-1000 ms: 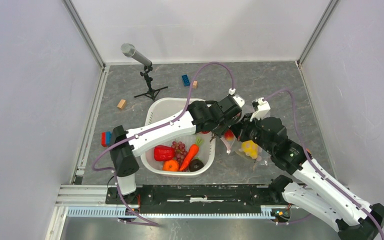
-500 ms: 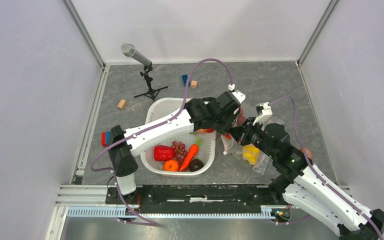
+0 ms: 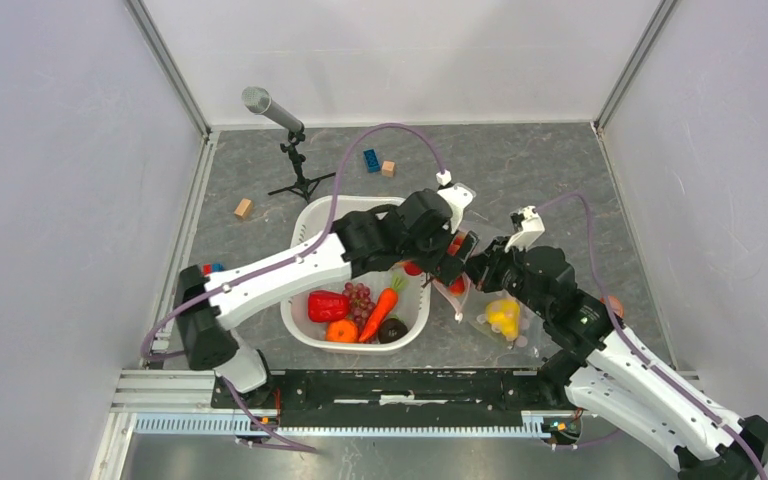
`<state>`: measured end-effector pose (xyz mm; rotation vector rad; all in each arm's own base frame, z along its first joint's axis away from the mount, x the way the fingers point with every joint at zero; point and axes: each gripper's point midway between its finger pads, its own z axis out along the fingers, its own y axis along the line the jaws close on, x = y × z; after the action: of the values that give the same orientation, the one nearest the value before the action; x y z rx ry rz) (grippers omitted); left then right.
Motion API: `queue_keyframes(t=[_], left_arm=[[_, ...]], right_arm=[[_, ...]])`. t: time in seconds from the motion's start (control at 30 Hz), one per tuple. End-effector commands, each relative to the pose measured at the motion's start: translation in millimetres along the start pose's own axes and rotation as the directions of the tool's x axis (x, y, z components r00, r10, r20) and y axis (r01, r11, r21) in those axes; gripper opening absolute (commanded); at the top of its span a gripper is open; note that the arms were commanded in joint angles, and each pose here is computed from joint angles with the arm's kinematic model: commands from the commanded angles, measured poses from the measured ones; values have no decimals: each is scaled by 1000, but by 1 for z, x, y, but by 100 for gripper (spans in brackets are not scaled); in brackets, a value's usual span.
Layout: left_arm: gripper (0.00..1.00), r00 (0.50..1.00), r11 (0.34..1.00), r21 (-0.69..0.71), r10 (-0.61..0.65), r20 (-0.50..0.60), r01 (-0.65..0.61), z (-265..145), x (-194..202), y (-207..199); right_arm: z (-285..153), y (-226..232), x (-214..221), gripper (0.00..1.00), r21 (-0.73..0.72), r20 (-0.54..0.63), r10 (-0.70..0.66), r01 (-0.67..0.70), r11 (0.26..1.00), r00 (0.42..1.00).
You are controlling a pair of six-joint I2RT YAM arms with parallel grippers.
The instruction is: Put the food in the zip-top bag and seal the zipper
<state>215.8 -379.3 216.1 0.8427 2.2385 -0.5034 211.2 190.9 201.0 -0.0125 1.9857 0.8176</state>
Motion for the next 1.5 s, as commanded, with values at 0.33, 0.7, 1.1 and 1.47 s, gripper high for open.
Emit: queue_keyframes(t=[0.33, 0.7, 1.1, 1.47], left_arm=[[100, 942, 990, -28, -119, 315, 135, -64, -12, 39], [100, 882, 933, 229, -342, 324, 278, -41, 13, 45], [91, 881, 879, 460, -310, 357, 123, -11, -15, 13], [53, 888, 767, 641, -297, 351, 3, -40, -28, -24]], right_arm=[[13, 24, -10, 0, -109, 30, 0, 4, 994, 1000], [14, 37, -3, 0, -183, -5, -26, 25, 983, 1000], [-7, 63, -32, 0, -274, 73, -104, 120, 954, 992], [-11, 63, -42, 0, -254, 104, -106, 129, 959, 989]])
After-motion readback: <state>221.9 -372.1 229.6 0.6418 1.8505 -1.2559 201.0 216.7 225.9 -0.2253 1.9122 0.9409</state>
